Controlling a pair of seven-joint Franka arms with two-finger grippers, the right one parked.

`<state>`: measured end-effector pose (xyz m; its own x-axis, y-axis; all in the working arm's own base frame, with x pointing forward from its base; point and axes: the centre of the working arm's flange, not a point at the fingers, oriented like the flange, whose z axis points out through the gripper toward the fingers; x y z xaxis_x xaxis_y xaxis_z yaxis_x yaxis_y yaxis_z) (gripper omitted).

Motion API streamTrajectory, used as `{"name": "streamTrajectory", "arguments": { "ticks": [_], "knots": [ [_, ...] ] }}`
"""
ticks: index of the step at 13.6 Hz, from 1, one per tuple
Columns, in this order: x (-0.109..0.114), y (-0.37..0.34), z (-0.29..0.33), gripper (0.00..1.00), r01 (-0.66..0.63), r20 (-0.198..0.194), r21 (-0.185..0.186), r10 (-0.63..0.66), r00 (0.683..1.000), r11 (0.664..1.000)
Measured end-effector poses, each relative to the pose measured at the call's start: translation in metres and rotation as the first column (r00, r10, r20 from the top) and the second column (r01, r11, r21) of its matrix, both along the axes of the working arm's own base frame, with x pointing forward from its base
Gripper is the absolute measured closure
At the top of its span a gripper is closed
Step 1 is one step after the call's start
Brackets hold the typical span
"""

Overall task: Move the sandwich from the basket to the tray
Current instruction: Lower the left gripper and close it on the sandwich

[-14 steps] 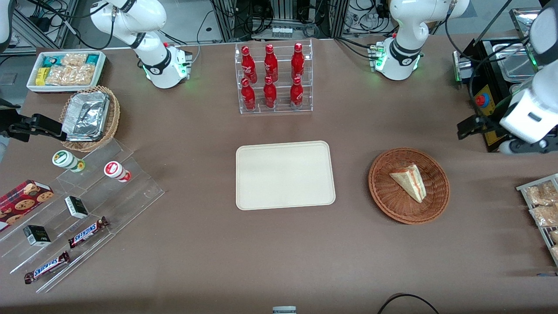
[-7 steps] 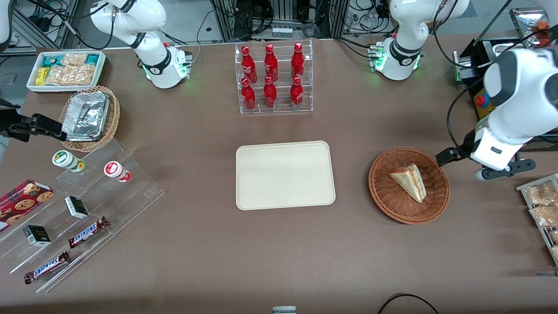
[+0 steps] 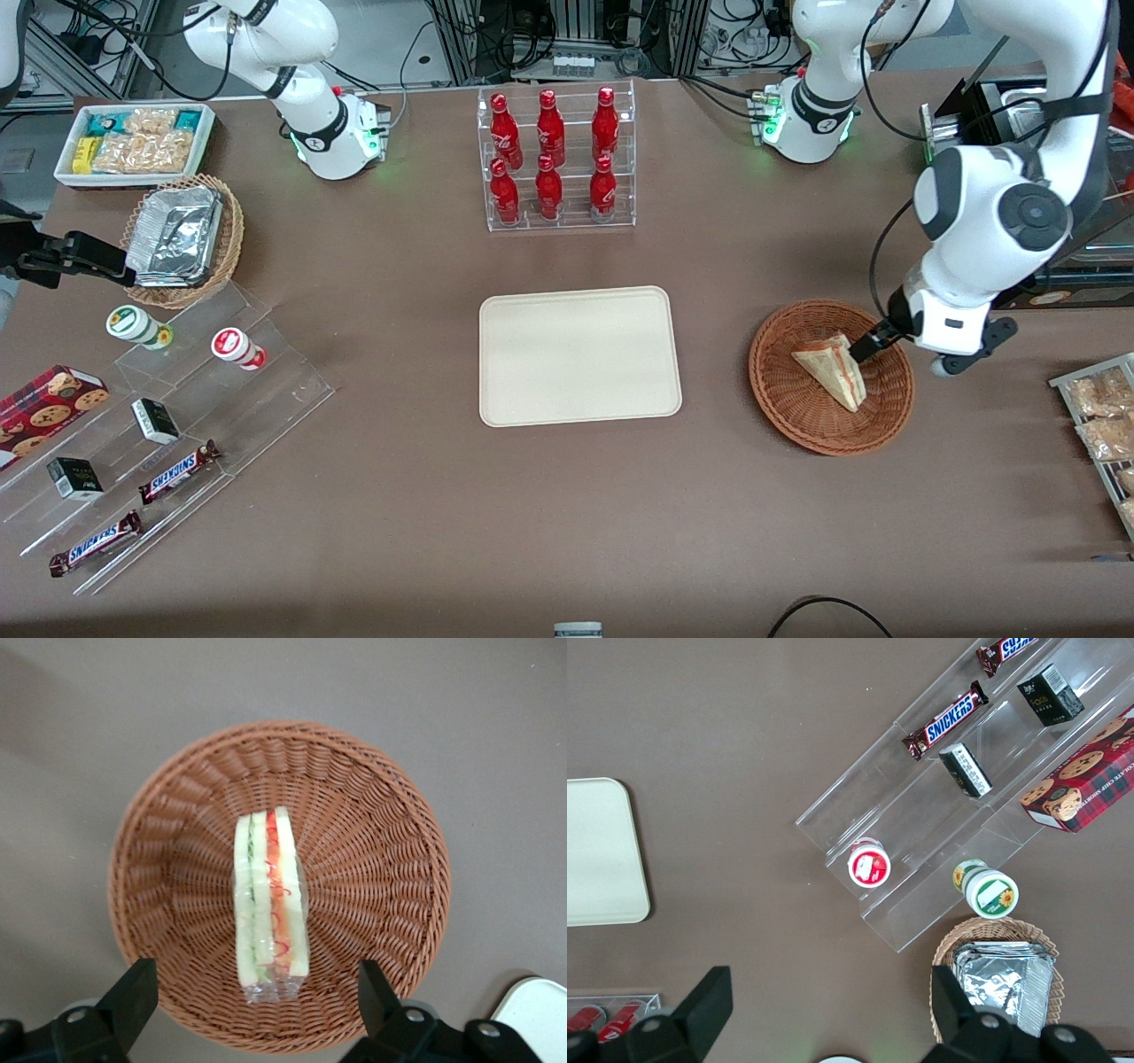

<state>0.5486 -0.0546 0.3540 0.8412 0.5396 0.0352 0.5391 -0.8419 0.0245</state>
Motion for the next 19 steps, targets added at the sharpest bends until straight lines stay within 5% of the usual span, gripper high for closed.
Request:
{"name": "streamTrajectory", "arguments": {
  "ticks": [10, 19],
  "knots": [
    [-0.001, -0.002, -0.06, 0.0, -0.011, -0.034, -0.008, 0.011, 0.999, 1.0],
    [-0.008, -0.002, -0.107, 0.0, -0.034, -0.027, -0.019, 0.033, 0.999, 0.999]
  ]
}}
